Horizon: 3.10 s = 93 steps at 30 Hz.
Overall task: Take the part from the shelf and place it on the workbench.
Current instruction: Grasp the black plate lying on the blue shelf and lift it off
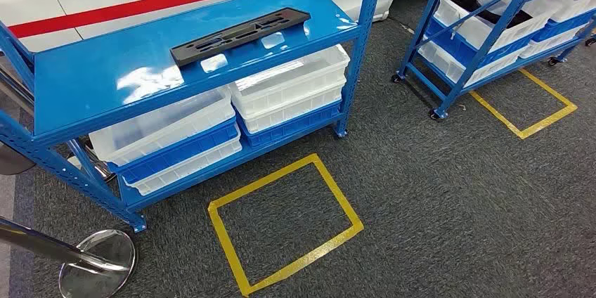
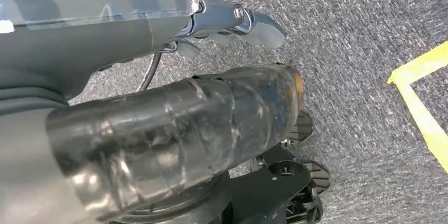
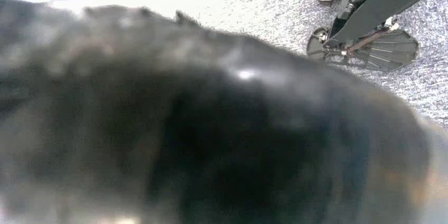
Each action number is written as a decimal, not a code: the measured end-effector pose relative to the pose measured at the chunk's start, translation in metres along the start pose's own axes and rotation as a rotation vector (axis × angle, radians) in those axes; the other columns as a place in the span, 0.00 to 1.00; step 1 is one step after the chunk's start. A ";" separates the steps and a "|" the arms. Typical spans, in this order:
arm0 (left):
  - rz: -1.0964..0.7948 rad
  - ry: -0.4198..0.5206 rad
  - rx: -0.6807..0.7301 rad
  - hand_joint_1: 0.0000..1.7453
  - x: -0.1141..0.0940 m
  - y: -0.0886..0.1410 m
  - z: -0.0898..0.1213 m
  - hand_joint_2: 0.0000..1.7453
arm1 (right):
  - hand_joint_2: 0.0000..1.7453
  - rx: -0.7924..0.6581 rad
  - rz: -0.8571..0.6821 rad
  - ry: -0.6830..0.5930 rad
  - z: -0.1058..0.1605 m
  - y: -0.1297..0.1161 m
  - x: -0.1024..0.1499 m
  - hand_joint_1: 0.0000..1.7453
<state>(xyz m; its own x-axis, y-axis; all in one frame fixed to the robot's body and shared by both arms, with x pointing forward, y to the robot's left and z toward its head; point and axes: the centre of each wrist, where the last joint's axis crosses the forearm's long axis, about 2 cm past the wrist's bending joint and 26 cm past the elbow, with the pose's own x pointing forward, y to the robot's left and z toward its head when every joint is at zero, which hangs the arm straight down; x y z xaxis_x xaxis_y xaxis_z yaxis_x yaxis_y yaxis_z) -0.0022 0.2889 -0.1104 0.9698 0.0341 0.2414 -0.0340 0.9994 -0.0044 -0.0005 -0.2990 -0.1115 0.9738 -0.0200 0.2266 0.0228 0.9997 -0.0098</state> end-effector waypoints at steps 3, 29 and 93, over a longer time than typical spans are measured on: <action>0.000 0.000 0.000 0.00 0.000 0.000 0.000 0.00 | 0.00 0.000 0.000 0.000 0.000 0.000 0.000 0.00; -0.001 -0.285 0.001 0.00 0.102 0.001 -0.004 0.00 | 0.00 0.003 0.007 0.288 0.029 0.002 -0.105 0.00; -0.078 0.100 -0.087 0.00 -0.083 0.017 0.022 1.00 | 0.75 -0.057 -0.061 -0.139 -0.004 0.001 0.044 0.00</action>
<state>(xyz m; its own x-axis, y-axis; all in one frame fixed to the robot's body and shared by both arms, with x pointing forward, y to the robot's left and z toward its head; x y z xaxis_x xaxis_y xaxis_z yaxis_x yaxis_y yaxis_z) -0.0883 0.3032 -0.1094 0.9881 -0.0476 0.1461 0.0590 0.9954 -0.0749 0.0436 -0.2987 -0.1058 0.9295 -0.0747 0.3611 0.0978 0.9942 -0.0459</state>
